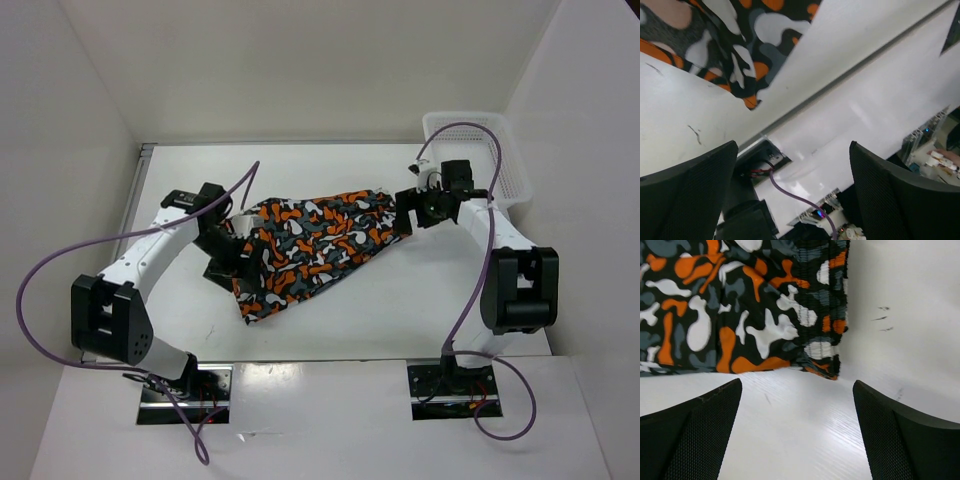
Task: Fold and stack the shorts
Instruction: Fold the shorts
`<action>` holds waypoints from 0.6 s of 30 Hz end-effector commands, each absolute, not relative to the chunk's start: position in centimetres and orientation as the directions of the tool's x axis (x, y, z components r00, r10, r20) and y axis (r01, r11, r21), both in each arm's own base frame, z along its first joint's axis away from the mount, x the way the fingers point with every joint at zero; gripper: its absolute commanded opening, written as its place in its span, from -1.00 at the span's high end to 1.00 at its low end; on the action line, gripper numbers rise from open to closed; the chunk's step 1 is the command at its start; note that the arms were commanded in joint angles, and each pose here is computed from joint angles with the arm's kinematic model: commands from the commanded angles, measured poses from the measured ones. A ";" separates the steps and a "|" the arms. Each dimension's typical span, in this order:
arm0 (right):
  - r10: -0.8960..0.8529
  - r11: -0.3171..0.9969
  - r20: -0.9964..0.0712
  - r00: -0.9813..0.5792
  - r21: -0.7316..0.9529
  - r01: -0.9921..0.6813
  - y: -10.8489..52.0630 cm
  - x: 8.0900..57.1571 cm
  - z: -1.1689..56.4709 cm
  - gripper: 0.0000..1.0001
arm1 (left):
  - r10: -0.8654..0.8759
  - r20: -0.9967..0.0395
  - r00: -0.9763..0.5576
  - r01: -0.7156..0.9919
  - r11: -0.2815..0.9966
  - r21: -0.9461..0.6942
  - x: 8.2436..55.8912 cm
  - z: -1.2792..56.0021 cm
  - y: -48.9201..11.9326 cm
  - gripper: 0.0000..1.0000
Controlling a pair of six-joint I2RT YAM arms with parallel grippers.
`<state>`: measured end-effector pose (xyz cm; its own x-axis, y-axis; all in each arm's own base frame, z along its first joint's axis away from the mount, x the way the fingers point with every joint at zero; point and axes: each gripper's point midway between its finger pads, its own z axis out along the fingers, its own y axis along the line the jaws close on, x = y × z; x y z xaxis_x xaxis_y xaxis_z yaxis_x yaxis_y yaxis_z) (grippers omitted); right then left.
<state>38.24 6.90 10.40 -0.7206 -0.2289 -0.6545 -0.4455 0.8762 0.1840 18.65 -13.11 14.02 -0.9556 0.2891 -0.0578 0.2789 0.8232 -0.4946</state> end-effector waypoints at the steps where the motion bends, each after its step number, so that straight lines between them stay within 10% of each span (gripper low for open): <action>1: -0.160 0.845 -0.696 -0.700 0.270 -0.462 10.2 39.0 12.6 -0.92 | 0.256 -0.131 -0.958 0.287 0.851 -0.440 22.5 12.9 -12.2 -1.00; 18: -0.082 0.944 -0.615 -0.785 0.204 -0.259 10.5 44.1 5.2 -0.82 | 0.137 -0.215 -0.967 0.194 0.943 -0.272 33.7 4.7 -7.1 -1.00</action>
